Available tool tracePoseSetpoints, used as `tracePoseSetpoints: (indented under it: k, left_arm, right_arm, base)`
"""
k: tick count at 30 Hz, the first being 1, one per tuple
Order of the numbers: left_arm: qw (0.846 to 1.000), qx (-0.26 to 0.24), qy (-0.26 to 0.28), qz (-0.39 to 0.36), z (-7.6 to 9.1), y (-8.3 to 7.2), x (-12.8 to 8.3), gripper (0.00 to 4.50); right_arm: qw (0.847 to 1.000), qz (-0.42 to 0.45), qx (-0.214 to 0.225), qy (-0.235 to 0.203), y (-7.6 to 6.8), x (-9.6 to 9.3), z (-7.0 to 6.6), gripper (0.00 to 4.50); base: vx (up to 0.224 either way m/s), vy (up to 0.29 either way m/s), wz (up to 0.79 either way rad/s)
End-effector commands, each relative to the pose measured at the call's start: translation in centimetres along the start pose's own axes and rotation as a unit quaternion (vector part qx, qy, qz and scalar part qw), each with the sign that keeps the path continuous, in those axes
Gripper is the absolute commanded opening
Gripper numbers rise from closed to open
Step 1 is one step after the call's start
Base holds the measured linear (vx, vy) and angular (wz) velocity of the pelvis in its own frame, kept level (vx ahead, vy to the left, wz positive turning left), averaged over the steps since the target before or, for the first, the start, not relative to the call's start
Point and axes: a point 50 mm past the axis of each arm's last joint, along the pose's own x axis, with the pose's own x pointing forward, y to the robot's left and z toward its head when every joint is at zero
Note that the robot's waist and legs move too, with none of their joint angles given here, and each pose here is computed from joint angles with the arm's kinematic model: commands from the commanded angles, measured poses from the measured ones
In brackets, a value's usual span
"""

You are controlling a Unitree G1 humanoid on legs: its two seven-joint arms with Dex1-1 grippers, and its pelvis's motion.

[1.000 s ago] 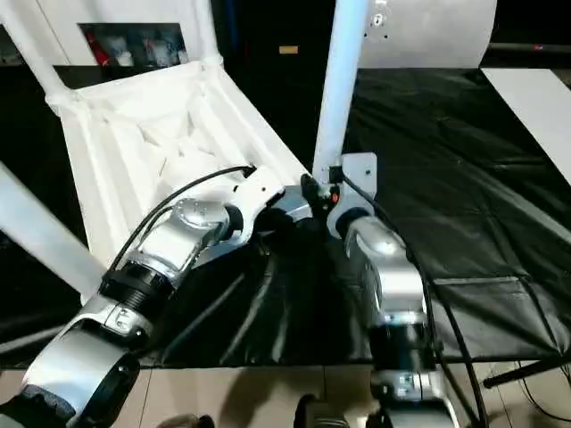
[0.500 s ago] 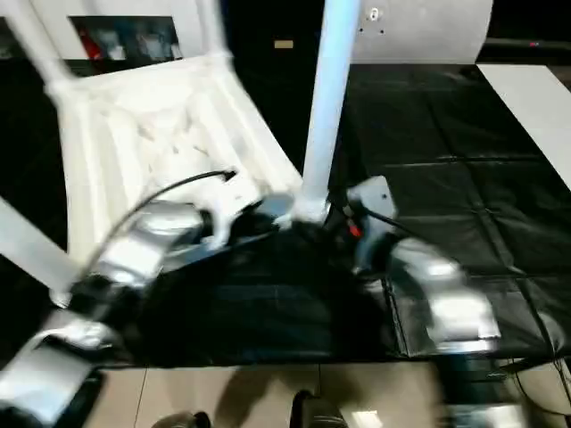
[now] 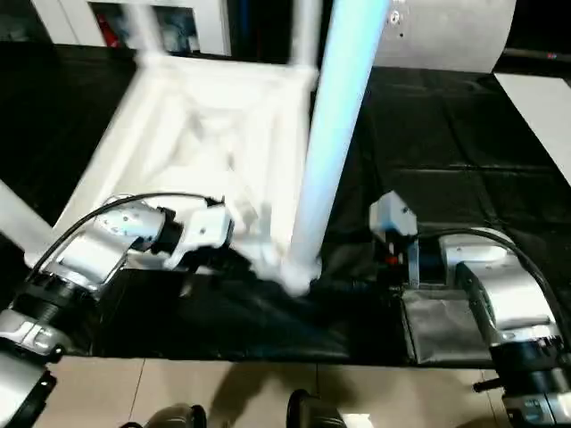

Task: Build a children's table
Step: Rotate leg to tighten

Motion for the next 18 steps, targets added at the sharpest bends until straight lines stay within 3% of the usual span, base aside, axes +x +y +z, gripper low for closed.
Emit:
tracePoseSetpoints:
  k: [1,7,18]
  left_arm:
    - [0.996,0.021,0.022,-0.078,-0.1,-1.1,1.5,0.0]
    - [0.993,0.048,0.022,-0.104,0.7,-0.9,1.4,0.0]
    - [0.993,0.049,0.031,-0.104,0.5,-0.7,0.9,0.0]
  right_arm:
    - [1.0,0.018,-0.012,0.006,-0.3,-0.1,0.4,3.8]
    - [0.998,0.06,-0.005,0.002,-0.5,0.7,0.6,3.28]
    - [0.996,0.089,0.009,0.007,-0.1,1.3,0.1,2.34]
  base:
    - [0.0,0.0,0.0]
    - [0.0,0.0,0.0]
    - [0.0,0.0,0.0]
